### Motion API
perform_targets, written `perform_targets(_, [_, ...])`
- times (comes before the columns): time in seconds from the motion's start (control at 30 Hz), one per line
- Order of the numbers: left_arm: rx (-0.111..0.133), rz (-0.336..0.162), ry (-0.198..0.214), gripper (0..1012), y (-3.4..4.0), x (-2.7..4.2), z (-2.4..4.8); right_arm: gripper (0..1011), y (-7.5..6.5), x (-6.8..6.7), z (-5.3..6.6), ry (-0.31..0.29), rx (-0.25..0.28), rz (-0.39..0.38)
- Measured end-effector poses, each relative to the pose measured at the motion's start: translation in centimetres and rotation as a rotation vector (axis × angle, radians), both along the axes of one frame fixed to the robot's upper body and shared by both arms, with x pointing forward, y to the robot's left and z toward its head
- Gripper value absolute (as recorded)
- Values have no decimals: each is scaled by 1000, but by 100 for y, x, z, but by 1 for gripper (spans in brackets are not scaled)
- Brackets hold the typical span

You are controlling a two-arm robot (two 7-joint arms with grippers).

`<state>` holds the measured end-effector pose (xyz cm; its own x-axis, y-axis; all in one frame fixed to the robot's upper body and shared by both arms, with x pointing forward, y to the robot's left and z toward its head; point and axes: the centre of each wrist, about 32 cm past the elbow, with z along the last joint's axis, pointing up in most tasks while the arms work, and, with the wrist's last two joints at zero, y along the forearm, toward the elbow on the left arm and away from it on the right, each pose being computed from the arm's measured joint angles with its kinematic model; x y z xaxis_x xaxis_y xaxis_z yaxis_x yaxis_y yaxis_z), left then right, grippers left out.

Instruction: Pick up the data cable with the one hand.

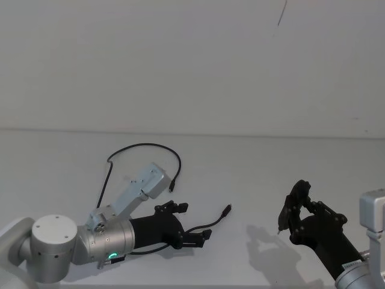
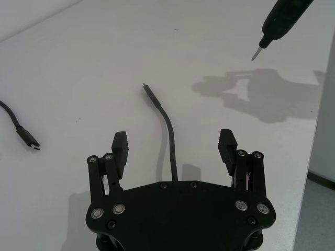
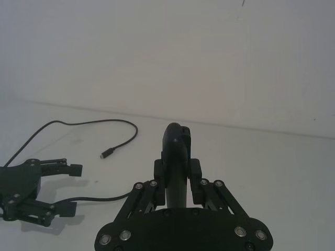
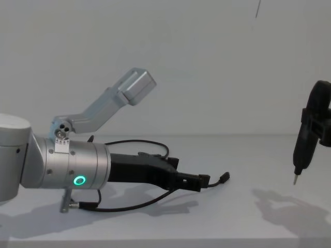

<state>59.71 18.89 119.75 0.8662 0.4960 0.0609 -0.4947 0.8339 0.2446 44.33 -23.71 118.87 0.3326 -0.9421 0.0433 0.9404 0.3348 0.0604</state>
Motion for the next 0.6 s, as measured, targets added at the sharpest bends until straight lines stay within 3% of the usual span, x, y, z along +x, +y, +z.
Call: perform_targets(0.6, [53, -25, -14, 1001, -11, 70, -28, 269, 0, 0, 0, 0, 0, 0])
